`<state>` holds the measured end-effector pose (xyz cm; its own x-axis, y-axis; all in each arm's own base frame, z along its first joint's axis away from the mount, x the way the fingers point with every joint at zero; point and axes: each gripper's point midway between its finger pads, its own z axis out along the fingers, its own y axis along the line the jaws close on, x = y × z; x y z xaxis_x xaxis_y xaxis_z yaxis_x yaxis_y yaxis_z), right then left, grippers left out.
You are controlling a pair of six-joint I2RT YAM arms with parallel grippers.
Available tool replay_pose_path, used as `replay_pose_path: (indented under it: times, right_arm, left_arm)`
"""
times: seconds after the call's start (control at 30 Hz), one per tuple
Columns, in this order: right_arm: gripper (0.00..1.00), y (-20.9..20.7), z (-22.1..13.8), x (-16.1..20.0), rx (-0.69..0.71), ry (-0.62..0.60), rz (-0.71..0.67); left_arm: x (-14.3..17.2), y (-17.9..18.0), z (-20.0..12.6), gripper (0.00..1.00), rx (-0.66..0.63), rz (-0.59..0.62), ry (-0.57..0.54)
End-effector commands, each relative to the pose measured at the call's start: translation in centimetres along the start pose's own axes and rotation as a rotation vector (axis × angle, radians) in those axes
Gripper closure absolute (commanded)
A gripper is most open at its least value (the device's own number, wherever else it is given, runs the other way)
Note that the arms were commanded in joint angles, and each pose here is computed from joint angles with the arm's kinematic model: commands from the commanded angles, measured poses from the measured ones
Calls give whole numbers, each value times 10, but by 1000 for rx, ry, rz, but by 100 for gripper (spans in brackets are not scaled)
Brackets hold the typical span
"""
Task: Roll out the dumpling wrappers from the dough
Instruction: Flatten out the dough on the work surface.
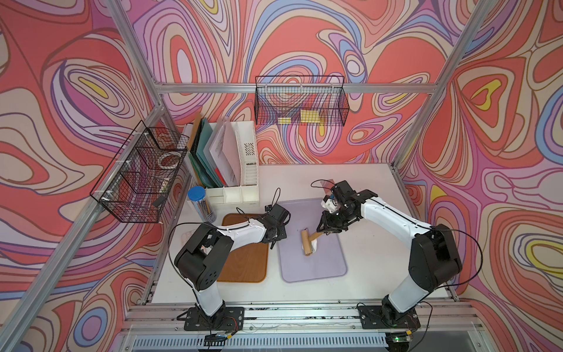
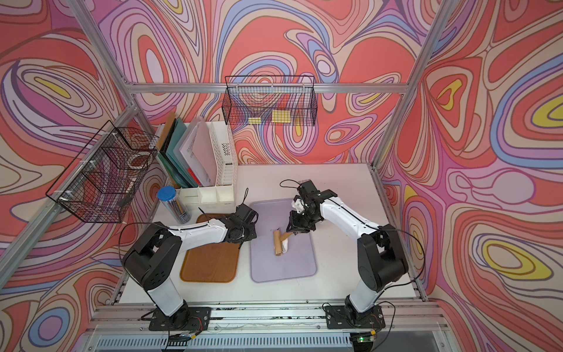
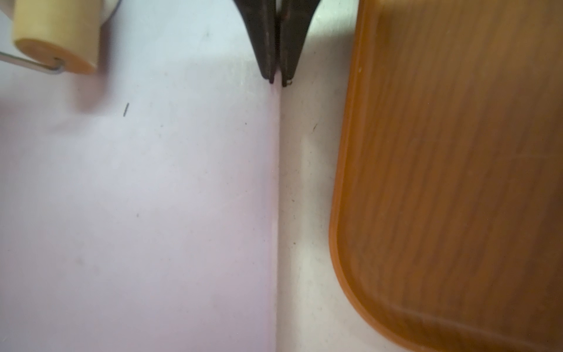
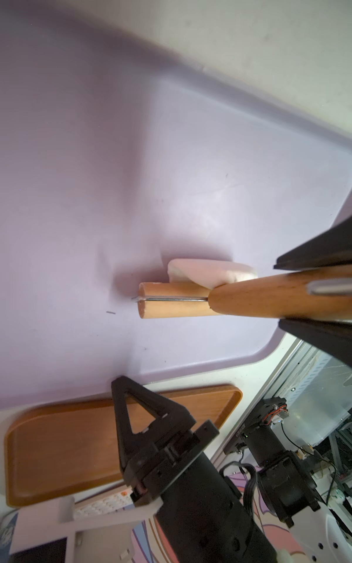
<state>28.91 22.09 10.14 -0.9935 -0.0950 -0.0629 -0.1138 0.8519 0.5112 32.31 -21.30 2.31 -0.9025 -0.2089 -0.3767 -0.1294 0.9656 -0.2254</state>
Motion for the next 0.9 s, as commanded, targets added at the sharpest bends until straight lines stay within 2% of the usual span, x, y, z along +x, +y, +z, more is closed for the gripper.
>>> replay_pose_path:
  times: [0.0,0.23,0.43,0.7,0.77,0.87]
  right_arm:
    - [100,-74,51,34,285,132,33]
    - [100,-27,44,14,87,59,-9]
    - [100,26,-10,-5,-46,-61,-100]
    - [100,81,-96,5,-200,-183,-189]
    - [100,71,-111,8,-167,-204,-155]
    - [100,10,-117,13,52,-188,-46]
  left_arm:
    - [10,-10,-2,100,30,3,29]
    - [9,-8,-4,100,20,1,19]
    - [6,-4,-8,100,6,0,1]
    - [6,-4,-7,100,9,-7,-1]
    - [7,-5,-6,100,14,-9,1]
    - [7,-7,-5,100,17,-4,8]
